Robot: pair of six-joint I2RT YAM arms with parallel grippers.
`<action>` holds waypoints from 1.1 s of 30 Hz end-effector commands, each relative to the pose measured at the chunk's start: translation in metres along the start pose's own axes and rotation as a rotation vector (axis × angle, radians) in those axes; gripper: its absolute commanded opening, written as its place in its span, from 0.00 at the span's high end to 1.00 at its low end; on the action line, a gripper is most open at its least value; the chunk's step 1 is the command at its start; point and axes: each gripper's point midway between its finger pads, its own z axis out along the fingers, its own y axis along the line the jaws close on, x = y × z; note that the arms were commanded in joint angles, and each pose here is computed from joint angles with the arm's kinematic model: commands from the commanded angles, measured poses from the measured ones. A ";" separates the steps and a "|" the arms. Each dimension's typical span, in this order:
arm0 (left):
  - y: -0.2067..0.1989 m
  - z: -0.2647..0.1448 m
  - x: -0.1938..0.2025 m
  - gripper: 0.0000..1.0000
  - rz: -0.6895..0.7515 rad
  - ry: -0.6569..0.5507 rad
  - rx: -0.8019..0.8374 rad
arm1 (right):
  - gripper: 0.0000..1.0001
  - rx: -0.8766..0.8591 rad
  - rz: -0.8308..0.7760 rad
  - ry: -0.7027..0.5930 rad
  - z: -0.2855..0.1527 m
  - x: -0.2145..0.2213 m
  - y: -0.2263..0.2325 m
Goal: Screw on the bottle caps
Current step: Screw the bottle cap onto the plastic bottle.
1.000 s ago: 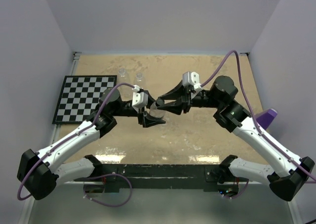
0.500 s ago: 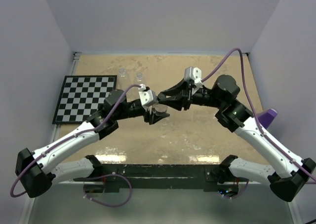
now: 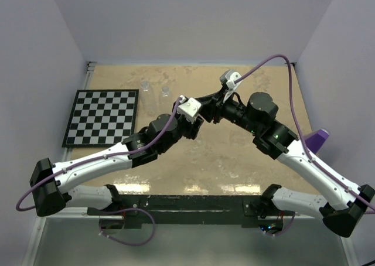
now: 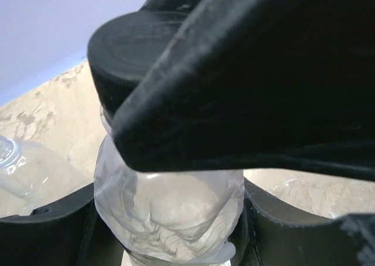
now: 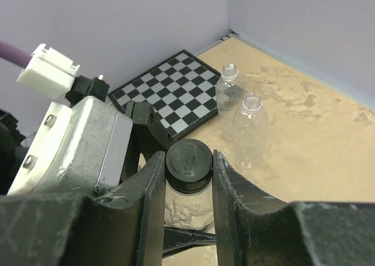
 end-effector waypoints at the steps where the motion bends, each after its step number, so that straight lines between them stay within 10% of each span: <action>1: 0.000 -0.006 -0.050 1.00 -0.048 -0.129 -0.081 | 1.00 0.213 0.051 0.009 0.002 0.015 -0.035; 13: -0.017 -0.031 -0.019 1.00 0.004 -0.143 0.389 | 0.35 -0.098 -0.096 -0.111 -0.025 -0.020 0.010; 33: -0.058 -0.067 -0.024 1.00 0.121 -0.203 0.793 | 0.36 -0.597 -0.296 -0.128 -0.045 -0.026 0.083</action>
